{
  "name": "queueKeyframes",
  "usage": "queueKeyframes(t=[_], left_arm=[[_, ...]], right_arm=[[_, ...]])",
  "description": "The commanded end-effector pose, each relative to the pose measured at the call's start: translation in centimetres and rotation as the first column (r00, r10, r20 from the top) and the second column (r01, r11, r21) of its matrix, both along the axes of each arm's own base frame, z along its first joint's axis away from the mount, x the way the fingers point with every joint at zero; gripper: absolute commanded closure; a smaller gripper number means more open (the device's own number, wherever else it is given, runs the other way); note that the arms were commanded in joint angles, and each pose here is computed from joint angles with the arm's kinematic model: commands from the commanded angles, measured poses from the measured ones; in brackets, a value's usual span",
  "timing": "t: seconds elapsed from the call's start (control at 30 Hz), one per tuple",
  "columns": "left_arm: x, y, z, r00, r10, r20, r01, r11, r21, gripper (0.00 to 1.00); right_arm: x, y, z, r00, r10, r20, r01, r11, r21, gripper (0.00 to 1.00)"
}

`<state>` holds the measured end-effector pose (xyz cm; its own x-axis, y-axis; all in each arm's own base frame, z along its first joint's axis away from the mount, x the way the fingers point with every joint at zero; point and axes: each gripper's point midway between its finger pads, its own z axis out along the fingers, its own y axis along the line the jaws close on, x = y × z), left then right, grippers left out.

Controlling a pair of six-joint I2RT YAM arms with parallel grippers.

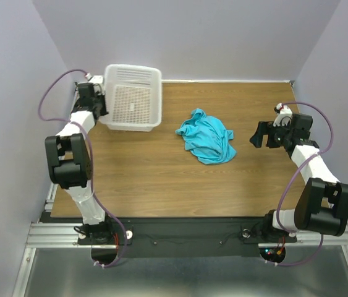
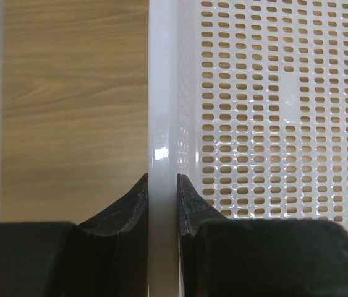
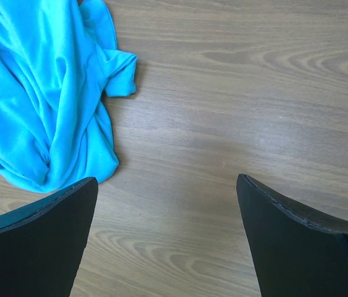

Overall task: Fold and stack the t-shirts
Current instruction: Flatten the tshirt out

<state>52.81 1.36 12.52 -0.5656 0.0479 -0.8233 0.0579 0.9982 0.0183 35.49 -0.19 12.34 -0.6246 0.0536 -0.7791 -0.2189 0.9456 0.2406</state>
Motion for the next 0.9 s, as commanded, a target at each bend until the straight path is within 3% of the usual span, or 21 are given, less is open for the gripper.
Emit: queueKeyframes(t=[0.0, 0.27, 0.5, 0.63, 0.67, 0.73, 0.87], left_arm=[[-1.6, 8.2, 3.3, 0.973, 0.184, 0.142, -0.203, 0.97, 0.135, 1.0], [-3.5, 14.7, 0.9, 0.947, 0.302, 0.111, -0.314, 0.942, 0.117, 1.0], [-2.6, 16.5, 1.2, 0.939, 0.324, 0.115, -0.339, 0.929, 0.149, 1.0], [-2.2, 17.0, 2.1, 0.927, 0.355, 0.121, -0.37, 0.917, 0.145, 0.82], [-2.1, 17.1, 2.6, 0.923, 0.36, 0.131, -0.377, 0.915, 0.143, 0.66], [-2.1, 17.1, 3.4, 0.917, 0.37, 0.146, -0.389, 0.911, 0.135, 0.54], [-2.4, 17.4, 5.5, 0.899, 0.395, 0.187, -0.42, 0.899, 0.124, 0.46]], right_arm=[[0.9, 0.0, 2.4, 0.997, 0.009, 0.079, -0.01, 1.0, 0.008, 0.0], [0.6, 0.2, 2.7, 0.996, 0.018, 0.086, -0.019, 1.0, 0.017, 0.0], [0.6, 0.7, 2.8, 0.996, 0.036, 0.087, -0.039, 0.999, 0.037, 0.0], [0.5, 0.8, 2.9, 0.995, 0.039, 0.09, -0.042, 0.998, 0.037, 0.0], [0.5, 0.8, 2.9, 0.995, 0.038, 0.089, -0.042, 0.998, 0.038, 0.0], [0.5, 0.8, 2.9, 0.995, 0.039, 0.091, -0.043, 0.998, 0.039, 0.0], [0.5, 0.9, 2.9, 0.995, 0.045, 0.091, -0.049, 0.998, 0.044, 0.0]])
